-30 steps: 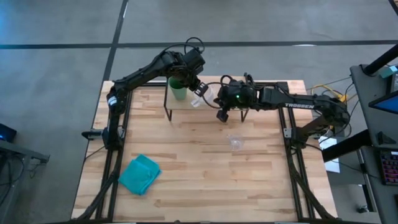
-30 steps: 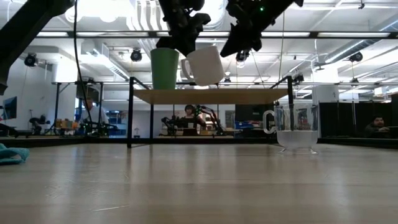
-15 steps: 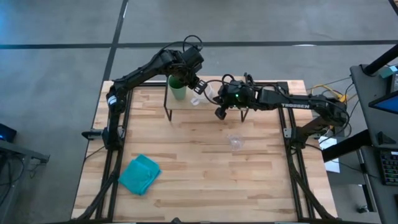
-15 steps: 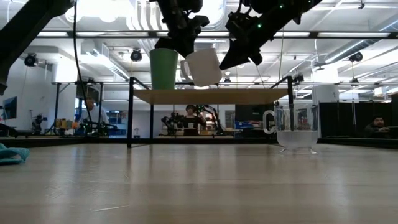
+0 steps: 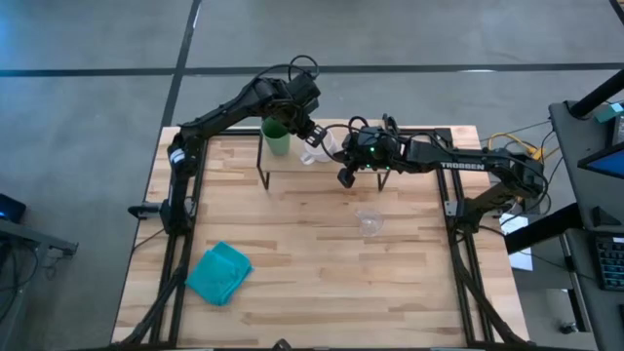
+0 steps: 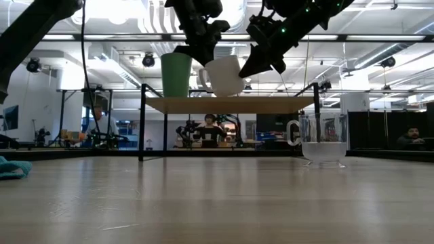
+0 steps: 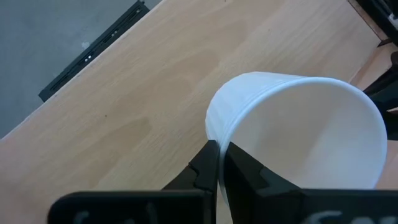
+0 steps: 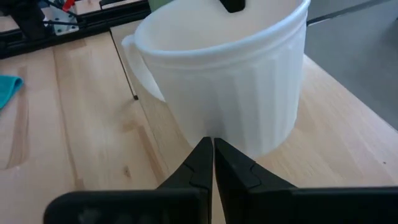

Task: Stack small to large cups/mugs on shelf
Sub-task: Put the white cup on the shelf

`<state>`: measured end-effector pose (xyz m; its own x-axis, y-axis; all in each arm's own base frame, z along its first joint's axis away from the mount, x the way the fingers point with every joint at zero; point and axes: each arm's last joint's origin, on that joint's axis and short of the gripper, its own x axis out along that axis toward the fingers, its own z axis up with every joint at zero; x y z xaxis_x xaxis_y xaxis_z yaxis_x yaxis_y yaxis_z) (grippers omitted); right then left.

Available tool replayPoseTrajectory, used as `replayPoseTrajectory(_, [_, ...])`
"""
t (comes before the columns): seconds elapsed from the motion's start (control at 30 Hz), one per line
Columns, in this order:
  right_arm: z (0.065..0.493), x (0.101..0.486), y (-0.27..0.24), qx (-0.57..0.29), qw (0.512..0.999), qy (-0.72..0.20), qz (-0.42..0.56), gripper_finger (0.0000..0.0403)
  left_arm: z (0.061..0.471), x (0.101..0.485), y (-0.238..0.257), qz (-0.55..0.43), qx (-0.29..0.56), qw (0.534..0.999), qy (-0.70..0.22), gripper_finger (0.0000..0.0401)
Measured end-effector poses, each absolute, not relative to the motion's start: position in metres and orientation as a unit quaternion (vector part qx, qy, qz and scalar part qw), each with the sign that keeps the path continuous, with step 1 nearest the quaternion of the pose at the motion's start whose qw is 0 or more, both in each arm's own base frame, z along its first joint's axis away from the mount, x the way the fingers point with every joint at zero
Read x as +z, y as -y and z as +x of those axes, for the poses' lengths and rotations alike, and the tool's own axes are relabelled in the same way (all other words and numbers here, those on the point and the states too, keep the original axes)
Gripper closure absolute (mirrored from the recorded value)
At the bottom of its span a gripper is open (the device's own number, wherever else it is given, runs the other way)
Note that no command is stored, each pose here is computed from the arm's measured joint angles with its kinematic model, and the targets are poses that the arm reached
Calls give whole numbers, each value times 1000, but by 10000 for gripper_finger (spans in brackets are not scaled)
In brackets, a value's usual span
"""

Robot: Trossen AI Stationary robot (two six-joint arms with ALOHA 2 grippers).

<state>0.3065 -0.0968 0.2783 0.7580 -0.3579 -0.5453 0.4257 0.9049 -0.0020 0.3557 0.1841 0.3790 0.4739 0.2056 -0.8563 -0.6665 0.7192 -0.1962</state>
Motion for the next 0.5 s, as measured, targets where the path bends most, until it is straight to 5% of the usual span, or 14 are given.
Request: replayPoseTrajectory(0.5, [306, 282, 97, -210, 936, -276, 61, 394, 360, 378, -185, -263, 261, 825, -426, 366])
